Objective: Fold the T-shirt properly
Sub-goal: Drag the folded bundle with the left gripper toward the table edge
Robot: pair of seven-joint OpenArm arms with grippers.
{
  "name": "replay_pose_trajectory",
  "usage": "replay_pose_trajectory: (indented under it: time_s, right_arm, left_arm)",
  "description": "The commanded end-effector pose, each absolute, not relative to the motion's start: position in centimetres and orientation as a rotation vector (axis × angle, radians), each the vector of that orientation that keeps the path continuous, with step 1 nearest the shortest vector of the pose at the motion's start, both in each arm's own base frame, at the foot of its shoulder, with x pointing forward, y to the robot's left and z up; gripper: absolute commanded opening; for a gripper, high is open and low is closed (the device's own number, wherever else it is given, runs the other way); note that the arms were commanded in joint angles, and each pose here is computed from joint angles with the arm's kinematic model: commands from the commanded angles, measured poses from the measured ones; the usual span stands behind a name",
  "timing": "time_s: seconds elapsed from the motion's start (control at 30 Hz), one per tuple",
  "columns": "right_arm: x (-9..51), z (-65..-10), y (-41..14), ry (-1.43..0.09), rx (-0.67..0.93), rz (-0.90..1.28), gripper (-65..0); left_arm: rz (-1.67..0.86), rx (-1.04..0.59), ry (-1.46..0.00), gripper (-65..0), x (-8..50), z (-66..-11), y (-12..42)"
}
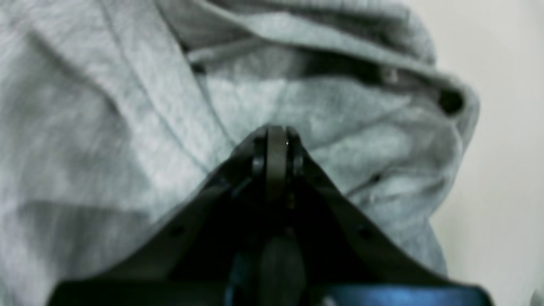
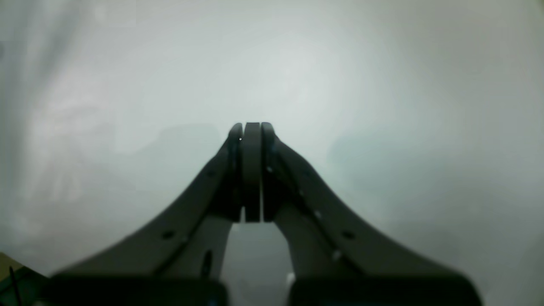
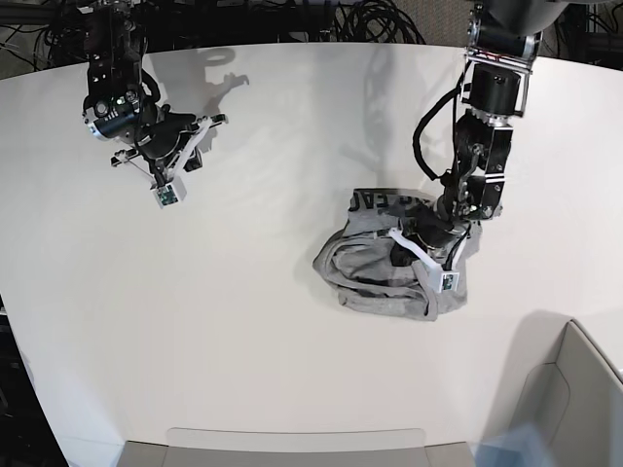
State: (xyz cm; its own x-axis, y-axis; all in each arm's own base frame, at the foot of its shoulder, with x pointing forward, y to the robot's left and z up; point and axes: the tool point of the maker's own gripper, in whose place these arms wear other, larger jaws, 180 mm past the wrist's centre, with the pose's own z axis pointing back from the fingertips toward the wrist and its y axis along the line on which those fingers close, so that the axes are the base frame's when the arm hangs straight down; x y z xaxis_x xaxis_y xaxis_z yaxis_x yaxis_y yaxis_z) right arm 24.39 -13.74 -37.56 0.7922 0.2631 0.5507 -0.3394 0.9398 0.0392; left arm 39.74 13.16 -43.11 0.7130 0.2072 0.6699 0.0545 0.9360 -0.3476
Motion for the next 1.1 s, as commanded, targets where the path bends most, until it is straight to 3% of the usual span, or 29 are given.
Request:
replay_pose_trajectory:
  time_s: [0.0, 0.3, 0.6, 0.83, 1.07]
  right_arm:
    - [25.3, -36.5, -13.8, -0.618, 0.133, 0.336, -65.0]
    - [25.3, -36.4, -13.5, -0.620, 0.140, 0.337, -65.0]
    - [25.5, -36.3, -13.4, -0.628, 0.146, 0.336, -65.0]
    - [27.5, -32.2, -11.7, -0.779, 0.168, 0.357, -65.0]
    - [28.4, -29.7, -10.9, -0.906, 0.186, 0.366, -65.0]
  left_arm:
    - [0.100, -0.270, -0.716, -65.0, 38.8, -44.9, 15.6]
    - [0.044, -0.155, -0.647, -65.0, 35.7, -47.5, 25.7]
    - [0.045, -0.034, -0.666, -65.0, 35.1, -45.8, 32.8]
    - [-0.065, -0.036, -0.846, -65.0, 39.3, -39.3, 31.1]
    - [0.015, -0.017, -1.148, -65.0, 40.7, -29.2, 33.3]
